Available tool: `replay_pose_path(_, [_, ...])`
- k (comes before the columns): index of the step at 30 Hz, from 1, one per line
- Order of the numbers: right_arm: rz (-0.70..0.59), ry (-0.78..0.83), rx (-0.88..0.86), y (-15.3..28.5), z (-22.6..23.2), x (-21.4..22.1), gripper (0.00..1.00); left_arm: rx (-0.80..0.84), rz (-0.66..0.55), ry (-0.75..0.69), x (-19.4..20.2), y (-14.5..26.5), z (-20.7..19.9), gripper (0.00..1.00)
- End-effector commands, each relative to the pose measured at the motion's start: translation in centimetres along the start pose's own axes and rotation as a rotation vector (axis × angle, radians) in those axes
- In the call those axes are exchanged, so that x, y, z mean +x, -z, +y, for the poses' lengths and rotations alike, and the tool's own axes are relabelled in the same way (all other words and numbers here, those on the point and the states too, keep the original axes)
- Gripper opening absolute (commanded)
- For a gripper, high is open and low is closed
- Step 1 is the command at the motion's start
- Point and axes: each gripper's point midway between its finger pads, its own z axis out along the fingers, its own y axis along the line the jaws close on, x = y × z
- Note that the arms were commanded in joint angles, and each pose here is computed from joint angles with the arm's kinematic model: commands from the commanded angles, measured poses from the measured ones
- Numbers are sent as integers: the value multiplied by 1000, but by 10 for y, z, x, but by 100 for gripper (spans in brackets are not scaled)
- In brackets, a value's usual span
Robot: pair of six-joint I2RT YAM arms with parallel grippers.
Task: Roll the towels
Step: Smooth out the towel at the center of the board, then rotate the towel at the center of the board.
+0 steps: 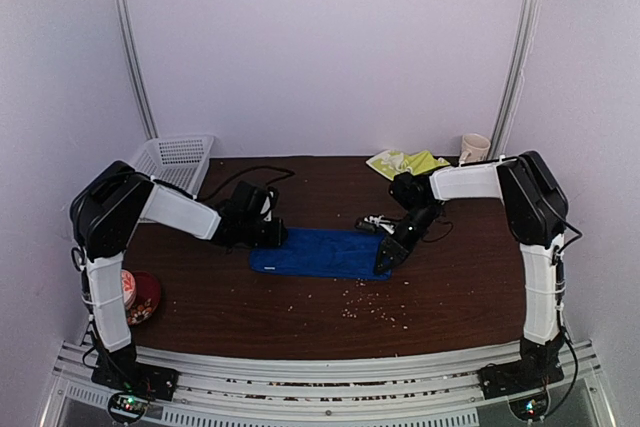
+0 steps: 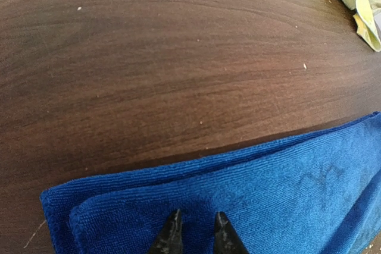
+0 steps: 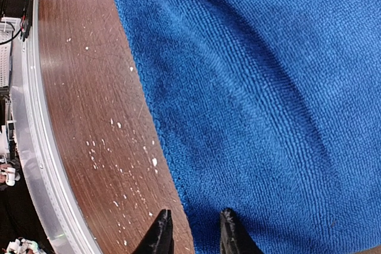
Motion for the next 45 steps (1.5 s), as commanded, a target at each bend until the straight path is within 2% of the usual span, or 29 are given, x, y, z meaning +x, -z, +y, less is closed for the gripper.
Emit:
replay_pose_path(1, [82, -54, 72, -10, -15, 27, 28, -40, -4, -29, 1, -10, 10, 19])
replay_pose_path(8, [157, -53, 32, -10, 5, 65, 25, -102, 6, -48, 4, -14, 22, 21])
replay_pose_path(13, [163, -33, 20, -6, 14, 69, 25, -120, 10, -49, 5, -16, 26, 26])
replay_pose_path(19, [142, 39, -9, 7, 27, 46, 32, -77, -7, -68, -4, -10, 15, 60])
replay_pose_path(26, [25, 103, 23, 48, 34, -9, 36, -95, -118, -98, -52, 32, 4, 97])
replay_pose_path(31, [-65, 94, 95, 61, 15, -44, 38, -81, -177, -113, -76, 63, -7, 98])
replay_pose_path(35, [-124, 75, 142, 62, -4, -68, 38, -25, -164, -94, -67, 75, -14, 97])
replay_pose_path(37, [-147, 63, 154, 61, -12, -78, 38, 6, -139, -63, -52, 76, -14, 93])
replay_pose_path(39, [-167, 51, 165, 59, -20, -85, 38, 34, -111, -32, -33, 76, -13, 80])
replay_pose_path(41, [-178, 38, 172, 56, -27, -89, 37, 53, -99, -15, -20, 79, -14, 73])
replay_pose_path(45, [-174, 18, 173, 45, -38, -89, 37, 59, -63, 1, 4, 80, -13, 65])
